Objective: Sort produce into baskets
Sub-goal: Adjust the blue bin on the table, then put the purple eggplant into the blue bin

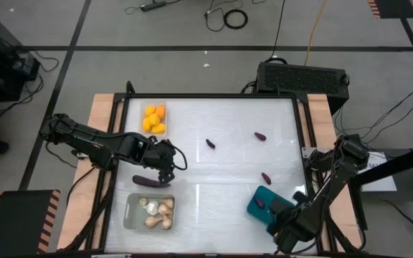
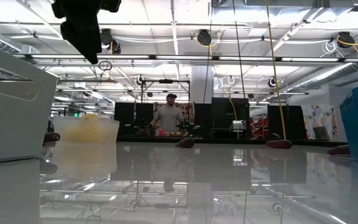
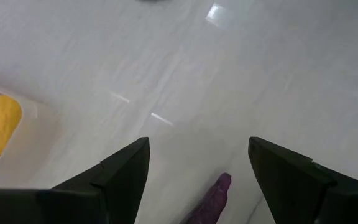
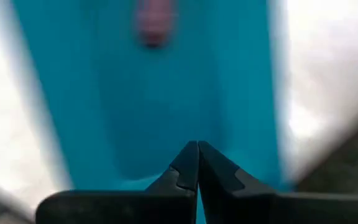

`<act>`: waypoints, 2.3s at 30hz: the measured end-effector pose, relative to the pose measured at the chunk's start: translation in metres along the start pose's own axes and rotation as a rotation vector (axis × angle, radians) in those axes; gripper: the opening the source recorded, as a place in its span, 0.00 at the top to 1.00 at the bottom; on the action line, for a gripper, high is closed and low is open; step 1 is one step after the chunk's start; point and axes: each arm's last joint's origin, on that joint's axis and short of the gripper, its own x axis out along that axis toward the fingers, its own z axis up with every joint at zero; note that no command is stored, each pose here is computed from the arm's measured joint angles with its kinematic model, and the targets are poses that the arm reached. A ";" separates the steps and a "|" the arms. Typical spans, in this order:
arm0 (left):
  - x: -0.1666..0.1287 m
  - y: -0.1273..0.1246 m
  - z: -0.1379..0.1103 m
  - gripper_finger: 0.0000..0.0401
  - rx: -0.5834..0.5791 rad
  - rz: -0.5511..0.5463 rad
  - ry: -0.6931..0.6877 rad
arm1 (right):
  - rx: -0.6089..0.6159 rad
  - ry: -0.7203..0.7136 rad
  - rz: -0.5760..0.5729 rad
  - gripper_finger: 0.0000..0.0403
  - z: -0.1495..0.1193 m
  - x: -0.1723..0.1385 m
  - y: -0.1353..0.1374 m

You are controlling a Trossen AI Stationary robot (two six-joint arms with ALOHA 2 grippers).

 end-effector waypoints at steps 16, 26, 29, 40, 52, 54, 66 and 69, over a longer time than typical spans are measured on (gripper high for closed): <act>0.000 -0.003 0.004 0.30 -0.013 -0.018 -0.050 | -0.212 -0.114 0.256 1.00 0.050 0.025 0.050; -0.001 -0.006 0.002 0.30 -0.026 -0.024 -0.047 | -0.448 -0.105 0.434 1.00 0.024 0.017 0.065; -0.001 -0.005 0.002 0.30 -0.025 -0.023 -0.048 | -0.440 -0.099 0.438 1.00 0.017 0.017 0.065; 0.004 -0.006 0.000 0.30 -0.016 -0.003 -0.041 | -0.236 -0.216 0.439 1.00 0.039 0.001 0.055; 0.004 0.000 -0.013 0.30 -0.106 -0.001 0.152 | -0.105 -0.369 0.416 1.00 0.056 -0.019 0.036; 0.002 0.009 -0.022 0.30 -0.161 0.106 0.238 | -0.095 -0.397 0.429 1.00 0.056 -0.024 0.033; 0.008 0.012 -0.055 0.30 0.241 0.033 0.539 | -0.095 -0.419 0.452 1.00 0.055 -0.028 0.033; 0.024 0.013 -0.070 0.30 0.321 0.008 0.573 | -0.090 -0.433 0.465 1.00 0.053 -0.029 0.034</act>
